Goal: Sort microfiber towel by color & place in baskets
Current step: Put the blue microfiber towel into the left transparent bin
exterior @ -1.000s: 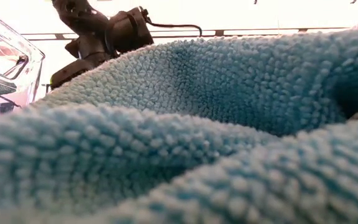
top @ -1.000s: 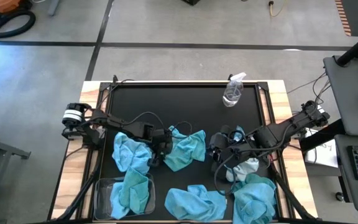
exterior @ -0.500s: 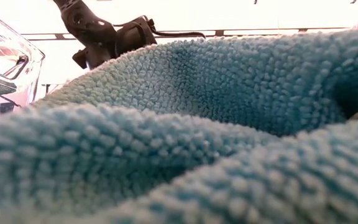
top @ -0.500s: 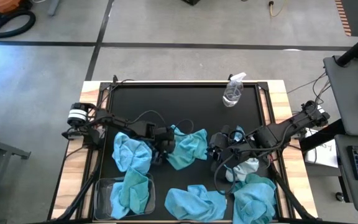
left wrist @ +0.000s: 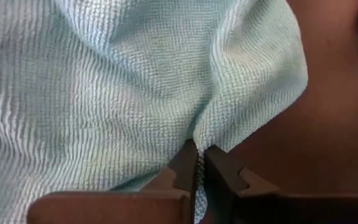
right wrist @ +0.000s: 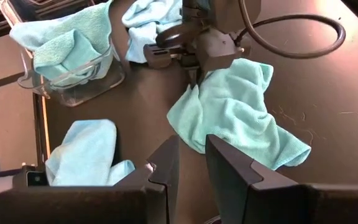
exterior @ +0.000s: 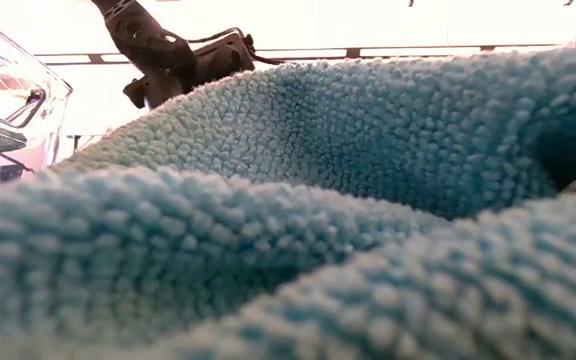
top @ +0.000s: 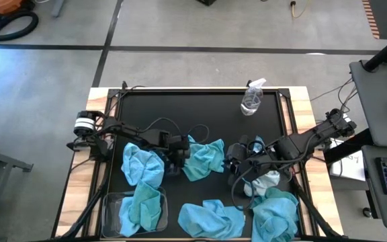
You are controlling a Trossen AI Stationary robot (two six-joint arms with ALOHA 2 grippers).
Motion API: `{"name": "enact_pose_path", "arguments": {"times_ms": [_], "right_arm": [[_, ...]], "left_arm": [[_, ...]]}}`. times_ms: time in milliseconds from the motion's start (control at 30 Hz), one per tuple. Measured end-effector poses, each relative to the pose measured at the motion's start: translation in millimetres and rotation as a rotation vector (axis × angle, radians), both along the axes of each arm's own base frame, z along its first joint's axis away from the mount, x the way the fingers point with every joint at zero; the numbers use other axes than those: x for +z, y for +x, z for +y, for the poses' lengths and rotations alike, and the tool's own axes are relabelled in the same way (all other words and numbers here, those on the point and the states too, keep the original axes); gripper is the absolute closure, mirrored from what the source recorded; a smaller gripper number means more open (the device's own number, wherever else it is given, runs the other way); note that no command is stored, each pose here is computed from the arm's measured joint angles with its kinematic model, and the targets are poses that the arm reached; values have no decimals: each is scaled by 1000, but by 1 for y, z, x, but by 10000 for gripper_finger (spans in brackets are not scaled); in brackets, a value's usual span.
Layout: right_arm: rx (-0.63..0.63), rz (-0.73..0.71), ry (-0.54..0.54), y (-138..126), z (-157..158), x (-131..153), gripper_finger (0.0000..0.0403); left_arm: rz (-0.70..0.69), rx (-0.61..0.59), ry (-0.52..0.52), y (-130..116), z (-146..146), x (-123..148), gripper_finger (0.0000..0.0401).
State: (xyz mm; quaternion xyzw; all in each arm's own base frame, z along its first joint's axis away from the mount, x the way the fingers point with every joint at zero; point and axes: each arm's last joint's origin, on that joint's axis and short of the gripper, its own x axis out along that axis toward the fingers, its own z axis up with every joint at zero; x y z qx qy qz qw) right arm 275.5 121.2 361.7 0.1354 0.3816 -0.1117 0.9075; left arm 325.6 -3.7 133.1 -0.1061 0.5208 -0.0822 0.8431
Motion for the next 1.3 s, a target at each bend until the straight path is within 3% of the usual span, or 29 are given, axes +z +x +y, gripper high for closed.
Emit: {"name": "enact_pose_path", "arguments": {"times_ms": [267,400,600,833,1133,1300], "right_arm": [[-24,20,-63,0,-2,-7,330],[-22,54,-77,0,-2,-15,330],[-30,99,-87,-2,-2,-30,330],[-30,153,-113,-4,-3,-48,330],[-31,182,-128,-6,-4,-59,330],[-29,191,-133,-6,-4,-62,330]], "left_arm": [[-86,10,-68,22,-7,75,400],[-113,1,-59,27,-9,130,401],[-123,36,57,23,-19,203,401],[-196,61,153,0,-42,276,401],[-293,85,187,-27,-71,323,401],[-200,90,209,-50,-85,328,401]]}}
